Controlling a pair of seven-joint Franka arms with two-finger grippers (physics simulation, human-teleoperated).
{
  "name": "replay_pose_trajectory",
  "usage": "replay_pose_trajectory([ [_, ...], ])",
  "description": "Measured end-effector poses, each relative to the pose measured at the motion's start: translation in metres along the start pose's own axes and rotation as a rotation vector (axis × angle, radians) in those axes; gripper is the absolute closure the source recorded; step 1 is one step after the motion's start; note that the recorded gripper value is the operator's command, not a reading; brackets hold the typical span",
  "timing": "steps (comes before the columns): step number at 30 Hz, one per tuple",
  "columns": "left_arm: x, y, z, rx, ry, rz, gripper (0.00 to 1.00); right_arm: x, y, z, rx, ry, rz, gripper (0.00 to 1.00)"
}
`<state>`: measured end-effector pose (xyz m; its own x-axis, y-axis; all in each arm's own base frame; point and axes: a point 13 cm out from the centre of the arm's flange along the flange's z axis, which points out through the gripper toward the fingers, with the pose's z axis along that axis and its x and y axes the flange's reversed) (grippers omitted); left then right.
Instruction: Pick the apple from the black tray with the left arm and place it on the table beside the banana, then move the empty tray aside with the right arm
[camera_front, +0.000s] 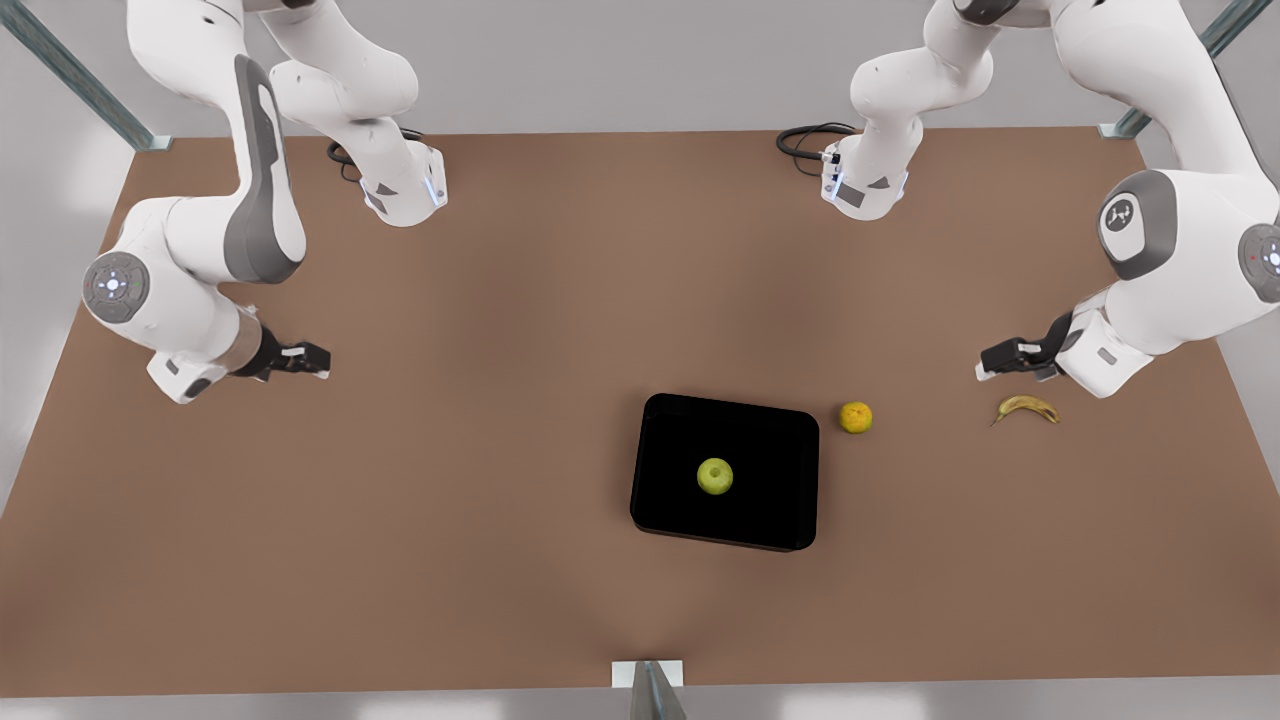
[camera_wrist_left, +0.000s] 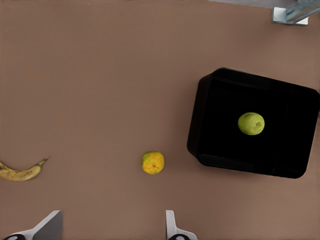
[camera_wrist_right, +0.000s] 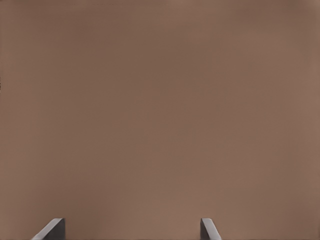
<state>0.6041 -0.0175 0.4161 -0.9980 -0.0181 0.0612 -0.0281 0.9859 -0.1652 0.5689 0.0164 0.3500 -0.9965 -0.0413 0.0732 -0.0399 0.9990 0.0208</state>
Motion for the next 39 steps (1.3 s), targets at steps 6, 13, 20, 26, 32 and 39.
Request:
replay_pose_trajectory([
  [6,0.000,-0.100,0.023,-0.029,-0.005,0.154,0.00,-0.045,-0.024,-0.033,0.040,-0.164,0.024,0.00],
  [13,-0.013,-0.348,0.166,-0.110,-0.015,0.356,0.00,-0.087,-0.026,-0.060,0.102,-0.225,0.003,0.00],
  [20,-0.044,-0.351,0.288,-0.127,-0.026,0.165,0.00,-0.084,-0.021,-0.053,0.124,-0.179,-0.013,0.00],
  [26,-0.044,-0.333,0.344,-0.173,-0.038,0.070,0.00,-0.082,-0.023,-0.048,0.127,-0.157,-0.010,0.00],
  [32,-0.046,-0.326,0.355,-0.194,-0.065,0.004,0.00,-0.081,-0.022,-0.045,0.128,-0.148,-0.010,0.00],
  [39,-0.054,-0.319,0.384,-0.194,-0.090,-0.054,0.00,-0.080,-0.022,-0.042,0.128,-0.142,-0.009,0.00],
])
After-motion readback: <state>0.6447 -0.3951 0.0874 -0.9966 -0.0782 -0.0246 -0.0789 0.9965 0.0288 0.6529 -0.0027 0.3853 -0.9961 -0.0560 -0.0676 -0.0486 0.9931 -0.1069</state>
